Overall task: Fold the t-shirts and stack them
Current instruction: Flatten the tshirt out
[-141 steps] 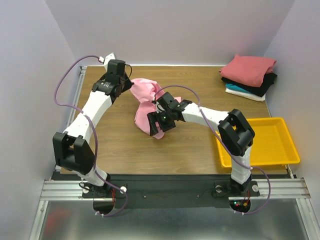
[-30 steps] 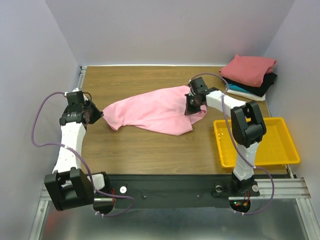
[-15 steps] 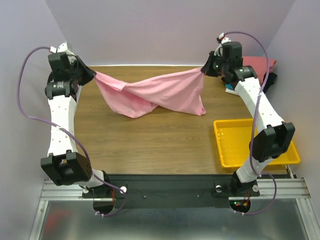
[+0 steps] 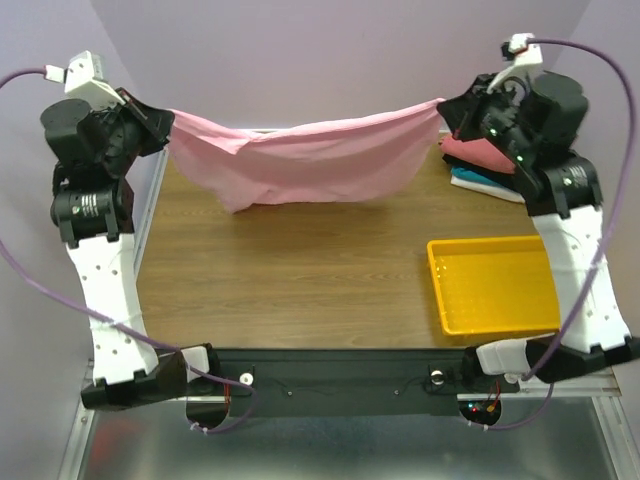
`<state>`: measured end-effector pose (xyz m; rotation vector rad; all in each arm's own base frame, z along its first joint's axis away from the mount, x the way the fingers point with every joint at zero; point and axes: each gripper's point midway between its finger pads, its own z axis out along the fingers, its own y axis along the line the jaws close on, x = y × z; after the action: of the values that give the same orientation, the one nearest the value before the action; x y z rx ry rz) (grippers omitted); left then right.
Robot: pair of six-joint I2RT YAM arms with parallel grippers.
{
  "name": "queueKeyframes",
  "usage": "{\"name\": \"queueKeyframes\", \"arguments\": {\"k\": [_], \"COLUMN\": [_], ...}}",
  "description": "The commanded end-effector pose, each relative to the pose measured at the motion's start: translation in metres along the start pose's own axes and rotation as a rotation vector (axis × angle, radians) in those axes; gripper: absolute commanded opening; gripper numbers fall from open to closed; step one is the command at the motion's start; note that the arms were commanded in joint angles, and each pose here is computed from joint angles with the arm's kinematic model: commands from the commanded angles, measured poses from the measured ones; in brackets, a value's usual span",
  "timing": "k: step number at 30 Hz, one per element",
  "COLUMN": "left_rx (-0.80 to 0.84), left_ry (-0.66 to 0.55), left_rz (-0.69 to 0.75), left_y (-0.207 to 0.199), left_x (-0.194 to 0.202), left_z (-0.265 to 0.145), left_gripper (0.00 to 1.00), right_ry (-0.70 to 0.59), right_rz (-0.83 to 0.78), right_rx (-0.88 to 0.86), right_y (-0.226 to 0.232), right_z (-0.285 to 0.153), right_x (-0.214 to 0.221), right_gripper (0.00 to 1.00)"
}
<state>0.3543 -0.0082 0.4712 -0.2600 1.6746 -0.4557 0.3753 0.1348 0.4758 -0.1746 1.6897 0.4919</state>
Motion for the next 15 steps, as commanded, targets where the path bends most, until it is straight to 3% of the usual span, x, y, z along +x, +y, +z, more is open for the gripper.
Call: {"name": "queueKeyframes", "arguments": {"k": [1,8,11,15], "left_rx": [0.125,0.170,0.215,0.285], "left_ry": [-0.211,-0.457,-0.500,-0.489], "left_rz": [0.072,0.096,0.091,0.067], "left_y": [-0.059,-0.107,-0.122,-0.130], "left_x": [-0.061,-0.120,-0.135,-0.137], "left_z": [-0.069,-0.156,-0.170,-0.157], "left_gripper": [0.00,0.00,0.00,0.00], "right_ry": [-0.140,-0.335,-0.391,-0.388], "right_rz": [-0.072,-0.105,-0.098,-0.057], "right_rx": [-0.120,-0.096,-0.106,-0.112], "right_y": [0.035,0.051,0.058,0.058], "right_z": [-0.060,-0.141,-0.156,-0.145], "right_x": [-0.043,-0.092,-0.112,-0.118], "right_gripper": [0.00,0.00,0.00,0.00]}}
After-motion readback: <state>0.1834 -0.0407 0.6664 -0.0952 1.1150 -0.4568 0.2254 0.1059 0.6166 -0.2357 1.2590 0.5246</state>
